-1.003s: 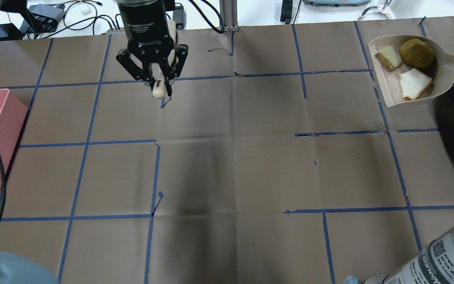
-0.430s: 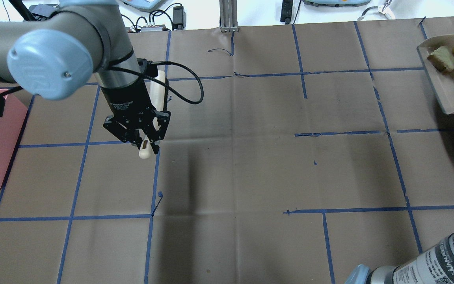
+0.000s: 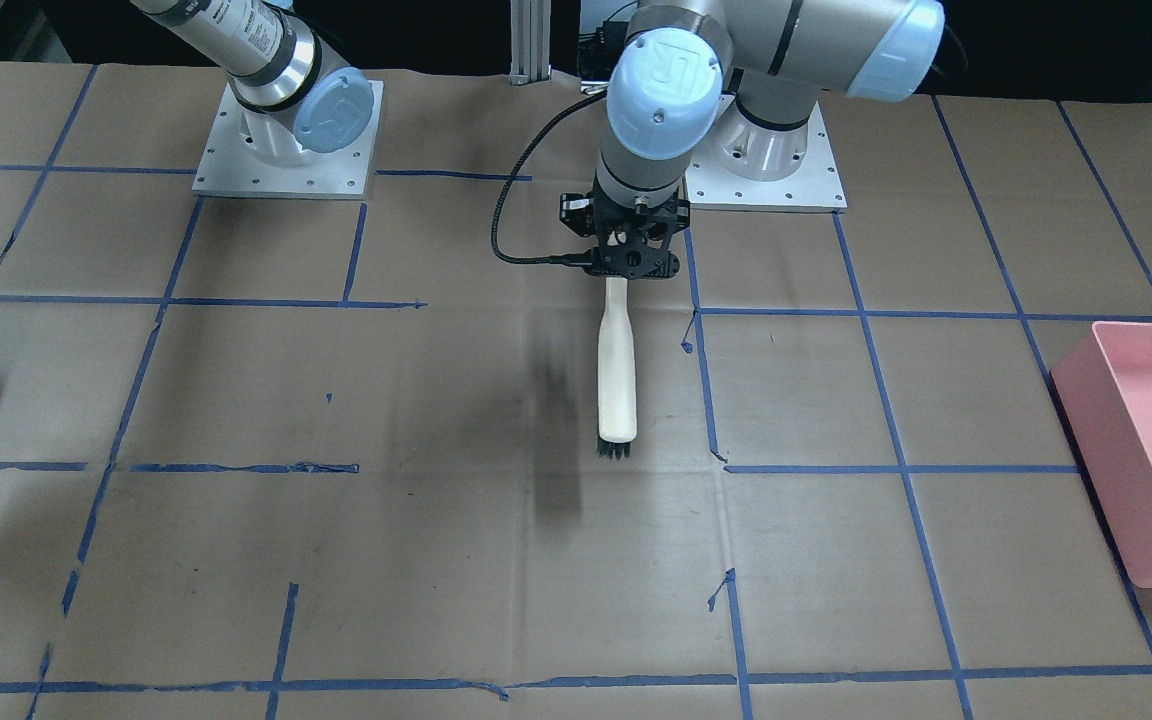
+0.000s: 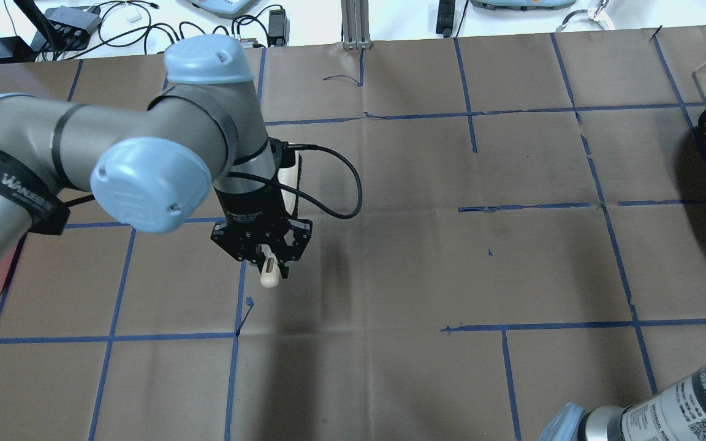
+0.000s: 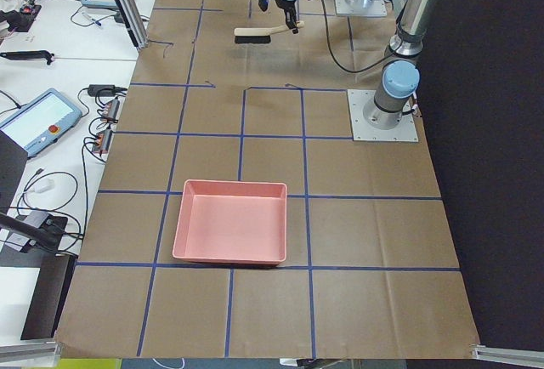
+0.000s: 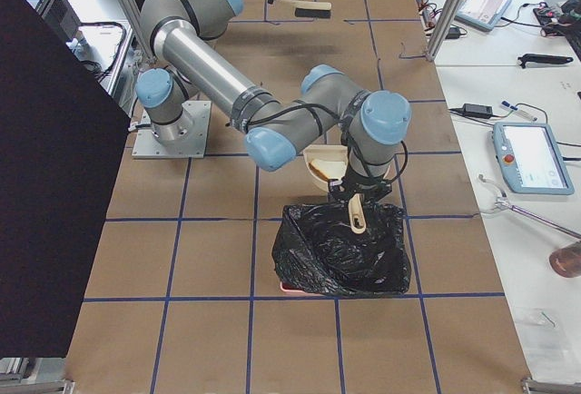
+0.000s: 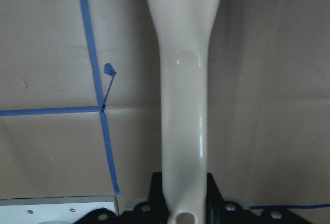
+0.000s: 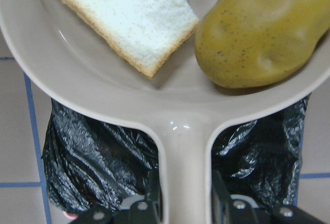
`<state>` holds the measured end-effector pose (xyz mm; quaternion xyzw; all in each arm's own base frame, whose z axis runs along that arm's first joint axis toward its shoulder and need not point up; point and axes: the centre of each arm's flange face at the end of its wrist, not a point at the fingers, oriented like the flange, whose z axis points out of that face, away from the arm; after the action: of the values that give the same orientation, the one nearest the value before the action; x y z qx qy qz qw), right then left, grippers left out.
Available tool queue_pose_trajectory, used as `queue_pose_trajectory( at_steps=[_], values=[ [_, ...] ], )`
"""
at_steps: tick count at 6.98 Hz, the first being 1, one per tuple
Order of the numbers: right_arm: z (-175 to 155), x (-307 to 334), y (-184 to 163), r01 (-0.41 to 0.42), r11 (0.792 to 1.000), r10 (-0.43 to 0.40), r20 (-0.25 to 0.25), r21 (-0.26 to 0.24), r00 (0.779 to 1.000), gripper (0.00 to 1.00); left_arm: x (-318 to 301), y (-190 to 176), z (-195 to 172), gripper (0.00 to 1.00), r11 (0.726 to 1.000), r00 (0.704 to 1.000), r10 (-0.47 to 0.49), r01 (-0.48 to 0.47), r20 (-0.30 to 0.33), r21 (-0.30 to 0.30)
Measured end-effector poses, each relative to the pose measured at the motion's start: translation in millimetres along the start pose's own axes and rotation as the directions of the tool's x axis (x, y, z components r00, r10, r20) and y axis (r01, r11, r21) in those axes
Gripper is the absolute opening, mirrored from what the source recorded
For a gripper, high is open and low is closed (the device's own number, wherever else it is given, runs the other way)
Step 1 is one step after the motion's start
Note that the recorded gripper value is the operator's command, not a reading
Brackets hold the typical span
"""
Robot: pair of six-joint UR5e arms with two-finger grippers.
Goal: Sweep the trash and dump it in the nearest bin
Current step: 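Carry the cream brush toward the robot with the left gripper, then lay the brush down with the left gripper while the right gripper tips the dustpan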
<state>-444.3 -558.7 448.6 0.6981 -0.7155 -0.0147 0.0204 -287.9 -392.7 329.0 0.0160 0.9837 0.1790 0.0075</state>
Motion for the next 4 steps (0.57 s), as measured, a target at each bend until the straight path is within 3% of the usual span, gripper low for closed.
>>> queue_pose_trajectory(
  at_steps=[4],
  values=[
    [22, -42, 118, -0.043, 0.998, 0.042, -0.012, -0.041, 0.999, 0.07, 52, 40, 77, 0.00, 0.998, 0.997, -0.058, 0.058, -0.055, -0.013]
  ],
)
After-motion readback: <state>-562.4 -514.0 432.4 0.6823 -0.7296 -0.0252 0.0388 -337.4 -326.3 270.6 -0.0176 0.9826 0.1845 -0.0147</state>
